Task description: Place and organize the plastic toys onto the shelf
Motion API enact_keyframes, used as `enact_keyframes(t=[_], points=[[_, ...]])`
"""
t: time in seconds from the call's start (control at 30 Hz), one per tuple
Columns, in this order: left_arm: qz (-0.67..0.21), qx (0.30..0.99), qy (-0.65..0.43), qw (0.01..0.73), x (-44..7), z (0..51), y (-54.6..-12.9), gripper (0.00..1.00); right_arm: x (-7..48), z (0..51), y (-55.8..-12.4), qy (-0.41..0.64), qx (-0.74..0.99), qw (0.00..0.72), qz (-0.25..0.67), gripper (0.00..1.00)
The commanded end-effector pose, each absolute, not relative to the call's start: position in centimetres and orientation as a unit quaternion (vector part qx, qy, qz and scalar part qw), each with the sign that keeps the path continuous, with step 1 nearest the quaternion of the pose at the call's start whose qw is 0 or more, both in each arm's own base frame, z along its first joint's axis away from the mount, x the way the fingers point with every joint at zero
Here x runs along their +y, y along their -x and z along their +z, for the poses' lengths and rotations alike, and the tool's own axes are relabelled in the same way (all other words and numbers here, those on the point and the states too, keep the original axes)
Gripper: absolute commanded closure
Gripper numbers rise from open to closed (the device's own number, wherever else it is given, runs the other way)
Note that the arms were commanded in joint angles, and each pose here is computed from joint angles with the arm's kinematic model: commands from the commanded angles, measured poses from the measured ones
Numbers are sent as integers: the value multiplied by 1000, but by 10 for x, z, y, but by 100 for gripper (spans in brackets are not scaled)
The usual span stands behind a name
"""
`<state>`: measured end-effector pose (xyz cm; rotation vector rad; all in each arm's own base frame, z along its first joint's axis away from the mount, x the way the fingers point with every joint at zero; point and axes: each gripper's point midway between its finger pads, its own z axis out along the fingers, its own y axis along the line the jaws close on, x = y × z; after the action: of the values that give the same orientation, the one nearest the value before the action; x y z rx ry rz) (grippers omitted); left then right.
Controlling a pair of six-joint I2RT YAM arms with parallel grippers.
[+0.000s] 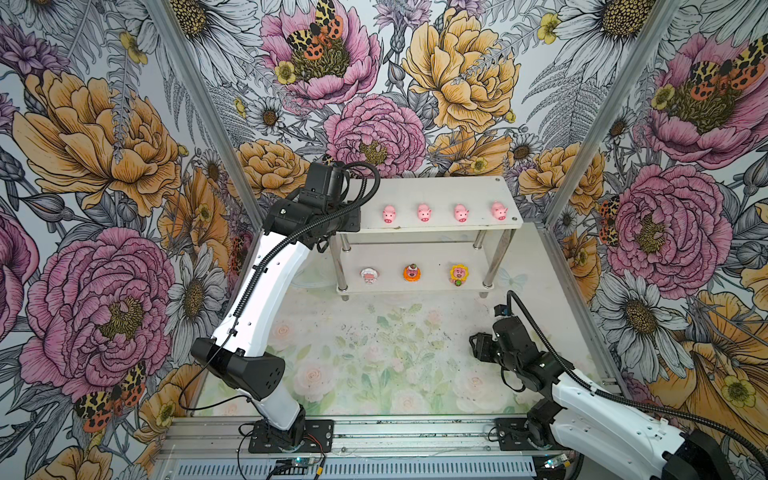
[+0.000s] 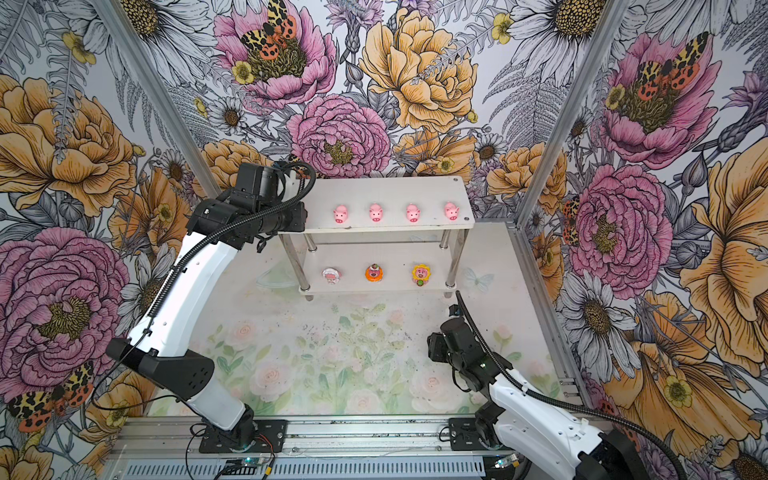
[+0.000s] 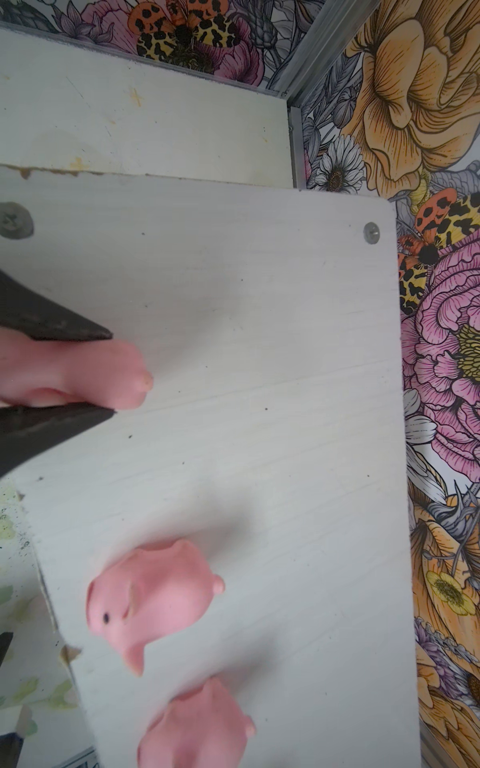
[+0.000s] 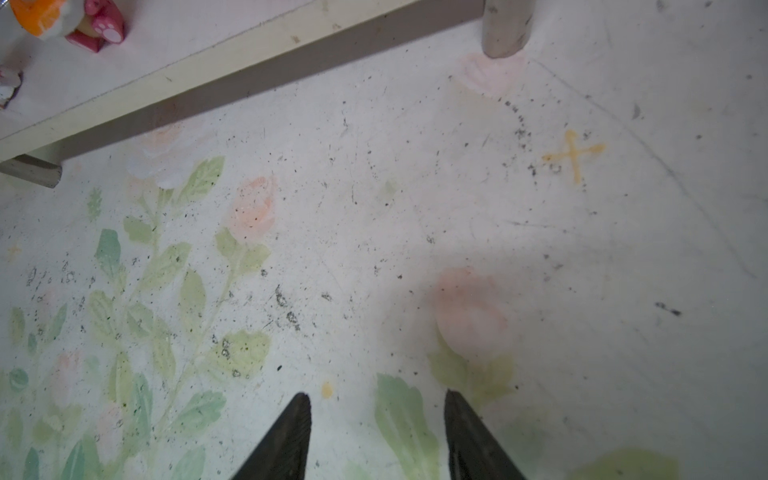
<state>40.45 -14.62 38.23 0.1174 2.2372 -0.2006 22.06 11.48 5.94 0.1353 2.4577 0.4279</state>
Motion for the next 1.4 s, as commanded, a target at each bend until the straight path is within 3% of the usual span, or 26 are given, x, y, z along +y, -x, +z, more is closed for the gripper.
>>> enact_keyframes(t=[0.0, 0.17, 0.5, 0.67, 0.7, 0.87, 1.03, 1.17, 1.2, 1.23, 1.37], points=[[-60, 899, -46, 432, -139, 379, -412, 73, 116, 65, -228, -58, 926, 332, 170, 46], [-52, 900, -42, 430, -137, 376, -414, 69, 116, 65, -228, -58, 926, 332, 169, 46], [-60, 891, -38, 448, -136, 393, -410, 34, 116, 63, -228, -57, 927, 330, 168, 46], [-48, 867, -23, 495, -124, 433, -388, 17, 111, 72, -230, -52, 924, 344, 157, 45], [-46, 861, -21, 506, -121, 441, -382, 2, 109, 76, -231, -52, 924, 348, 152, 44], [-26, 825, -7, 565, -107, 472, -335, 1, 98, 103, -240, -32, 917, 379, 116, 42], [-32, 789, 2, 614, -96, 446, -295, 1, 77, 138, -256, -32, 899, 434, 48, 41], [-34, 759, 27, 650, -73, 400, -272, 1, 32, 174, -268, -112, 858, 498, -50, 31], [-36, 752, 26, 658, -71, 389, -268, 1, 21, 182, -268, -126, 847, 510, -76, 19], [-39, 743, 8, 668, -72, 376, -265, 1, 12, 192, -268, -138, 835, 523, -100, 0], [4, 719, 27, 694, -51, 331, -255, 1, -3, 213, -277, -97, 812, 551, -168, 0]])
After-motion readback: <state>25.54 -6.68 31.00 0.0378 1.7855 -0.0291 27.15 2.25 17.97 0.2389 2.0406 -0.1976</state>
